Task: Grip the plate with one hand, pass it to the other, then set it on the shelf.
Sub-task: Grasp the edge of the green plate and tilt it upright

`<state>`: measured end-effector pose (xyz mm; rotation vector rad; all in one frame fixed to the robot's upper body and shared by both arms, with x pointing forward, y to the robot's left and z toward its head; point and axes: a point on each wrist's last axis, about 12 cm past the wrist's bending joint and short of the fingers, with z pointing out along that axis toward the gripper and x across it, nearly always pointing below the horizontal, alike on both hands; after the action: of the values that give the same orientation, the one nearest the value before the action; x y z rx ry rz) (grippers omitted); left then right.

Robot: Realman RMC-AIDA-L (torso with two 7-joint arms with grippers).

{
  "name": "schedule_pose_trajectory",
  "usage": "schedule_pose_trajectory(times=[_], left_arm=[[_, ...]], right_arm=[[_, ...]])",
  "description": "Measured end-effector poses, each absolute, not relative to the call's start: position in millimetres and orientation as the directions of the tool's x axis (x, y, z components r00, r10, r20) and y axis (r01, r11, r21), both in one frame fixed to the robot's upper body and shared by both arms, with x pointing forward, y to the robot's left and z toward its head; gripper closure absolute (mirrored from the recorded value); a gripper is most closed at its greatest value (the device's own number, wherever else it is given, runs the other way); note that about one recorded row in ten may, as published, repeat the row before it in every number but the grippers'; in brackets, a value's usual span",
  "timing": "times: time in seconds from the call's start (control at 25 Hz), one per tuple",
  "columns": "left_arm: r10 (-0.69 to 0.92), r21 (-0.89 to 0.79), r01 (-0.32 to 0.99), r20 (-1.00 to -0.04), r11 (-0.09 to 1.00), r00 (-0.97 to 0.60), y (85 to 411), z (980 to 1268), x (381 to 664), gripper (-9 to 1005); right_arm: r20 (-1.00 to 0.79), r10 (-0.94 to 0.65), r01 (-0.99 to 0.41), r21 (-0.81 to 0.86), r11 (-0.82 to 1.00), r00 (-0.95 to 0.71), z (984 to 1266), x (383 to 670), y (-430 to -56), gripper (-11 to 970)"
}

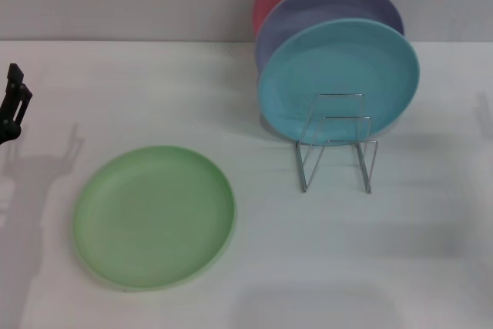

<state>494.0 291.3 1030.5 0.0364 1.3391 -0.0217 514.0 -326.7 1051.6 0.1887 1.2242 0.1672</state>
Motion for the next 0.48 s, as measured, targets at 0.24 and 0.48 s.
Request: schedule_pose_trajectory(times=[0.24,0.48], left_arm=[[0.014,0.021,0.032,-0.981,0.999,0.195,293.0,1026.2,494.0,161],[0.020,0.026,0.026,-0.979,0.999,0.204,295.5,1027.3,493.7,160]], right_arm=[[-0.923,0.230,-0.033,0.232,0.972,0.309,1049.7,514.9,-327.5,206],[-0.922,0.232,-0.023,0.237,0.971,0.310,1049.2,514.5,-327.8,207]])
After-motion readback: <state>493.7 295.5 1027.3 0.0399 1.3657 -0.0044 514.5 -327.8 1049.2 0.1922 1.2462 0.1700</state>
